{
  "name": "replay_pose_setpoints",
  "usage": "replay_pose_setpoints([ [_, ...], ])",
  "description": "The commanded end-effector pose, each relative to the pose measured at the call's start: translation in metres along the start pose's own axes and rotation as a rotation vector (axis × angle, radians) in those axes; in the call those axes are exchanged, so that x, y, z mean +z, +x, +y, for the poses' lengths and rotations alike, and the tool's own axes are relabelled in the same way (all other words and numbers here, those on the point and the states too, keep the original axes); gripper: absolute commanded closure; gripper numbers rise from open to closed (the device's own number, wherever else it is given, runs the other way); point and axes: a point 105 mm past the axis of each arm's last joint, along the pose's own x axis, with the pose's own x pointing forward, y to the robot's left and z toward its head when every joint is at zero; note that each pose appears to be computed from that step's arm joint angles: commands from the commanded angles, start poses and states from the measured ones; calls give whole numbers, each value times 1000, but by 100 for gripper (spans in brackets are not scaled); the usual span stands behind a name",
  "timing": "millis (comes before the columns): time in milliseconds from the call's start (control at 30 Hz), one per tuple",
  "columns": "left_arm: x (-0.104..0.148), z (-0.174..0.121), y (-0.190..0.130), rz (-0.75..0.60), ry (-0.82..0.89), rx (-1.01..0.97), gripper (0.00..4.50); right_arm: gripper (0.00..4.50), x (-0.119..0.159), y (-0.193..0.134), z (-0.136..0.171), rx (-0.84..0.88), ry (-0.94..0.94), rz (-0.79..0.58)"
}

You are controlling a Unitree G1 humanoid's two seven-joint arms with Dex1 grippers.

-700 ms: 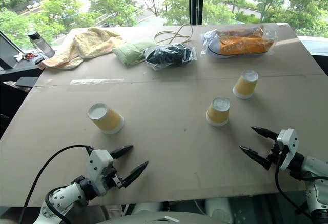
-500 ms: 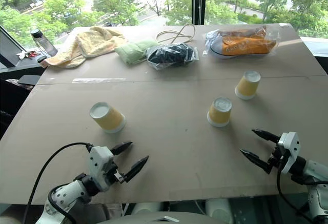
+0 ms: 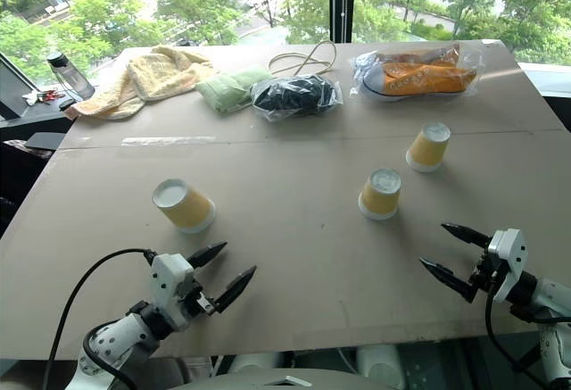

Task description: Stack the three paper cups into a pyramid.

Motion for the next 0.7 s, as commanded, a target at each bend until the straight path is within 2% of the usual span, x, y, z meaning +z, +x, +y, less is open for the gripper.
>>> replay_pose_setpoints([
  [33, 12, 6, -13, -49, 65, 124, 10, 0, 16, 3, 14, 85, -44, -37],
  [133, 27, 11, -29, -108, 49, 246, 10, 0, 31, 10, 29, 154, -43, -73],
  [333, 47, 40, -51, -166, 164, 541, 10, 0, 66, 29, 58, 266, -24, -177],
  [467, 56, 61, -41, -206, 214, 617, 10, 0, 86, 41, 69, 316, -49, -232],
  [700, 69, 79, -9, -258, 216, 546, 10, 0, 95, 48, 68, 311, -67, -258],
])
